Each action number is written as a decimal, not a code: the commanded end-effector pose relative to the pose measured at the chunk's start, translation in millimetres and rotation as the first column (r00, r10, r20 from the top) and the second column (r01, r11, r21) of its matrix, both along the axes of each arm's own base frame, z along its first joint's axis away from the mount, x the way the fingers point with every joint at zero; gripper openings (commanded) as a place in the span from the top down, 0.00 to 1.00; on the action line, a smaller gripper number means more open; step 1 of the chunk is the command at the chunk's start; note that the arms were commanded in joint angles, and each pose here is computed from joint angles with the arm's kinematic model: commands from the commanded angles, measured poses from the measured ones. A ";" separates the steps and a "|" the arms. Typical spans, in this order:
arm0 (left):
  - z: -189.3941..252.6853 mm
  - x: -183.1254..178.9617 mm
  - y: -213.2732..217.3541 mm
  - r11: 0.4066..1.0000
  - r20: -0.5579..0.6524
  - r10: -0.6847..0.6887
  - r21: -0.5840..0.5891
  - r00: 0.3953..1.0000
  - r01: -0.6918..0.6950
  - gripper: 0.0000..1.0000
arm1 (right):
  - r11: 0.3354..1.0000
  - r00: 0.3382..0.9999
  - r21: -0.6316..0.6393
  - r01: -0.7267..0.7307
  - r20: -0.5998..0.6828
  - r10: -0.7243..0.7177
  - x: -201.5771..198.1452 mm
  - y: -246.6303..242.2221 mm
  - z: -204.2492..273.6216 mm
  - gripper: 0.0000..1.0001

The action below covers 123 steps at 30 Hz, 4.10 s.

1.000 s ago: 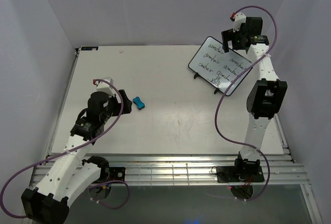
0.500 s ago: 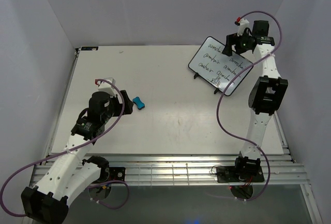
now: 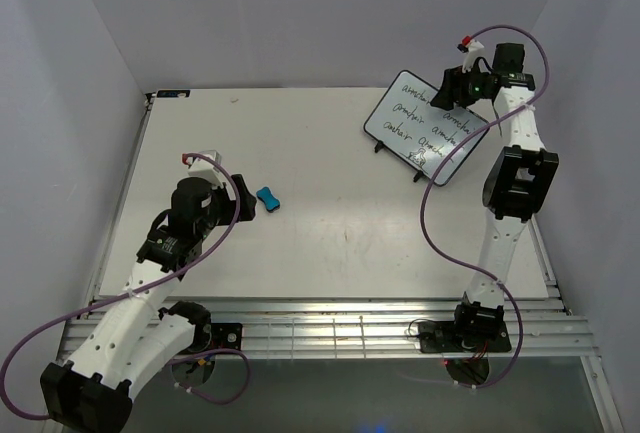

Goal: Erase the whiteboard

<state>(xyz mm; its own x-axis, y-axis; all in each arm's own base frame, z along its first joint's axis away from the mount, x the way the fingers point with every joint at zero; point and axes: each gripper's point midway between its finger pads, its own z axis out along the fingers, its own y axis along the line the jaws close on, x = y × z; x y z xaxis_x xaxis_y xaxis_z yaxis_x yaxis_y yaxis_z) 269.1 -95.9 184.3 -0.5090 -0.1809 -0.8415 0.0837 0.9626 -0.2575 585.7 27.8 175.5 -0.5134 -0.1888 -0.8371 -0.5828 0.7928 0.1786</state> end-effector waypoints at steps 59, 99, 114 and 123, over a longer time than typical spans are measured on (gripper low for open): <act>21.3 -4.3 -1.7 1.000 0.067 -0.013 -0.023 0.998 0.015 0.02 | 0.986 0.986 0.031 -0.165 -0.008 0.165 -63.0 53.3 56.5 0.71; 21.6 -5.8 26.5 0.975 0.036 0.212 -0.071 0.977 -0.209 0.02 | 0.962 0.973 0.196 0.192 0.089 -0.213 -194.1 126.0 138.5 0.92; -39.5 11.6 -17.5 0.975 -0.301 0.152 -0.113 0.942 -0.193 0.02 | 0.917 0.922 0.098 0.387 -0.036 -0.385 -293.1 145.0 25.4 0.92; -81.5 45.2 -36.7 0.947 -0.417 0.269 -0.053 0.868 -0.318 0.02 | 0.962 0.965 0.079 0.263 -0.031 -0.261 -317.0 156.8 24.7 0.92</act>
<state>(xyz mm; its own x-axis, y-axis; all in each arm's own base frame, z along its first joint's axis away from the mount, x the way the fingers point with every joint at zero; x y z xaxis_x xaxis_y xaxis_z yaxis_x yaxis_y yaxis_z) 295.0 -123.3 88.9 -0.7589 -0.3911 -0.5207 -0.2838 0.9183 -0.2761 266.8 178.7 182.9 -0.6056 0.0334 -0.7951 -0.2960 0.9180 0.2639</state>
